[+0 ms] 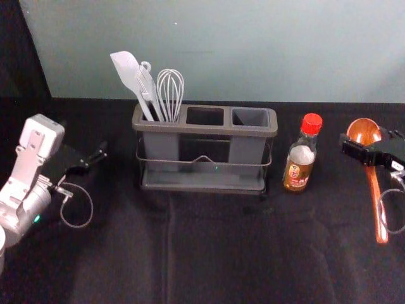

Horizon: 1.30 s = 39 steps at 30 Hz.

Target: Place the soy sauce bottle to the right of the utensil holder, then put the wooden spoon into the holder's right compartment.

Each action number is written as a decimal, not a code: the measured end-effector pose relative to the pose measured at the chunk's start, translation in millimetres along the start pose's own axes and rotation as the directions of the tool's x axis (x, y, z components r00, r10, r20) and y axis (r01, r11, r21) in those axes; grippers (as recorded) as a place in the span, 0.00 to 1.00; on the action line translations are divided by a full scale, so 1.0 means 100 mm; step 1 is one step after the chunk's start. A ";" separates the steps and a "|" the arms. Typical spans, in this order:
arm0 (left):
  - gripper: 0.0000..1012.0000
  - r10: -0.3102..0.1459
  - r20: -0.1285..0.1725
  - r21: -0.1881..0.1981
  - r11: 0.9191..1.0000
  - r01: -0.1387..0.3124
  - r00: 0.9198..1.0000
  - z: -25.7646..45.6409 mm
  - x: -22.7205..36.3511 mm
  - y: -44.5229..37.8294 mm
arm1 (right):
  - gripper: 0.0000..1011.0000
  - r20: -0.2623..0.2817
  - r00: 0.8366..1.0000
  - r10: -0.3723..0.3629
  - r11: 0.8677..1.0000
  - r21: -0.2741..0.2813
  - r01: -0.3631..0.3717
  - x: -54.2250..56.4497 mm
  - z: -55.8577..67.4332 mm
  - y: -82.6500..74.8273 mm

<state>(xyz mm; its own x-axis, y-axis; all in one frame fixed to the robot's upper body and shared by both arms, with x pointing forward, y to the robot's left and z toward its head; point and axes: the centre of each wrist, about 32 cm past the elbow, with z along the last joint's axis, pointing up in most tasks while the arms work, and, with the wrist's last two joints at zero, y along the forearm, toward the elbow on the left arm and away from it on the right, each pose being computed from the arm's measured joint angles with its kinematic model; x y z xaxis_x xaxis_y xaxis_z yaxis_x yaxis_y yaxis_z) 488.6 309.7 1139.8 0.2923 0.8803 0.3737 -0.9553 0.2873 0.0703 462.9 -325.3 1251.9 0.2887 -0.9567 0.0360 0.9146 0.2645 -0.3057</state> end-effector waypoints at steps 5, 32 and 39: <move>0.99 0.000 0.000 0.000 1.000 0.000 1.000 0.000 0.000 0.000 | 0.83 0.008 1.000 -0.008 1.000 0.014 0.008 -0.02 0.01 -0.04; 0.99 0.000 0.000 0.000 1.000 0.000 1.000 0.000 0.000 0.000 | 0.83 0.159 0.987 0.011 0.949 0.310 -0.060 -0.22 0.47 -0.24; 0.99 0.000 0.000 0.000 1.000 0.000 1.000 0.000 0.000 0.000 | 0.83 0.227 0.973 0.033 0.900 0.417 -0.128 -0.34 0.56 -0.16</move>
<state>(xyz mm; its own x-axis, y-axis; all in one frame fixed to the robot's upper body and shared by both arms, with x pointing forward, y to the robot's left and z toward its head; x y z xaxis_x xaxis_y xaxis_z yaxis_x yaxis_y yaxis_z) 488.6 309.7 1139.8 0.2923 0.8803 0.3737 -0.9552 0.2874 0.0702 453.8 -289.9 1308.5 0.3755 -0.8951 0.2404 0.9043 0.4107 0.1166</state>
